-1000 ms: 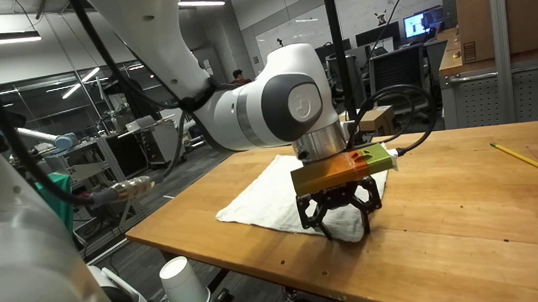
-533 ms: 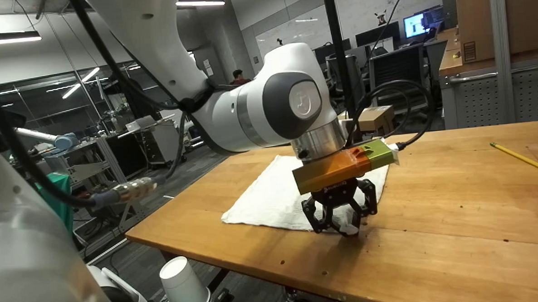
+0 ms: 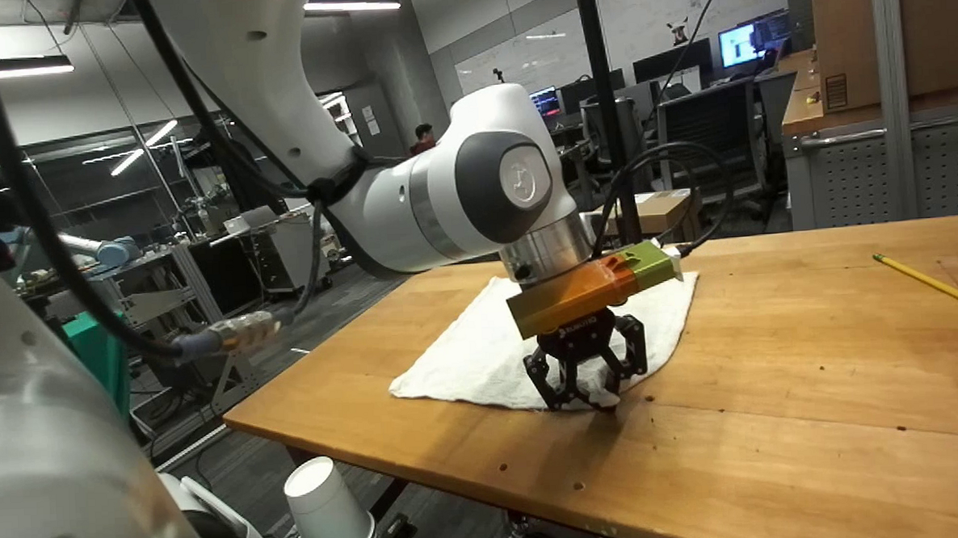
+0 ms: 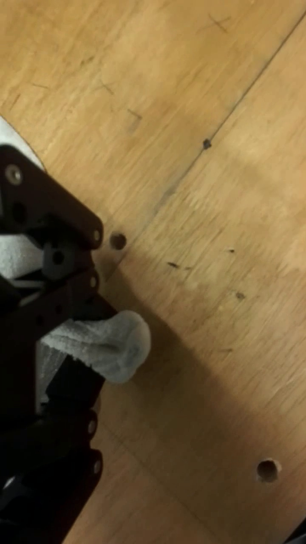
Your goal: Fold the cloth
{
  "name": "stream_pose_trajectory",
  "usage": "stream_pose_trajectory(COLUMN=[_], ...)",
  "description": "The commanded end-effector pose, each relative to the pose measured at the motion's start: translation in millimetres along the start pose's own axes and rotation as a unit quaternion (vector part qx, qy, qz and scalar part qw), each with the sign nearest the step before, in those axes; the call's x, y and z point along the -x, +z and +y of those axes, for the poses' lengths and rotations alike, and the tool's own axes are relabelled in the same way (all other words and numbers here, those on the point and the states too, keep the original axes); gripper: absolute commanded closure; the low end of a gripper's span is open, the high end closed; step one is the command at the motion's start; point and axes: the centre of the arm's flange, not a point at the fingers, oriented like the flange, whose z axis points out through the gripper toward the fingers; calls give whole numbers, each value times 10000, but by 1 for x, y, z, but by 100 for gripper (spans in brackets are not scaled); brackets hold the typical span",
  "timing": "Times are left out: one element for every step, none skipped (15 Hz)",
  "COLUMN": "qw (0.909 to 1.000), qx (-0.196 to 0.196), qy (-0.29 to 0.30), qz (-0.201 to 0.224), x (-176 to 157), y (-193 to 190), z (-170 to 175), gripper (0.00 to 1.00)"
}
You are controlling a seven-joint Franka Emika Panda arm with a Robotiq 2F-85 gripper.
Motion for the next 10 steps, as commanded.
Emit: stream_pose_trajectory(qw=[9993, 9990, 9985, 9981, 9975, 9968, 9961, 9954, 9946, 9940], qx=[227, 276, 328, 377, 427, 477, 522, 560, 601, 634], qy=[-289, -345, -406, -461, -519, -587, -652, -709, -763, -804], qz=[80, 111, 152, 186, 222, 262, 296, 328, 355, 383], x=[-14, -19, -24, -30, -34, -39, -44, -47, -51, -56], y=[-21, -24, -29, -34, -38, -43, -47, -51, -55, -58], z=[-9, -11, -12, -14, -16, -18, -20, -22, -24, -26], gripper=[91, 91, 91, 91, 91, 91, 91, 91, 91, 91])
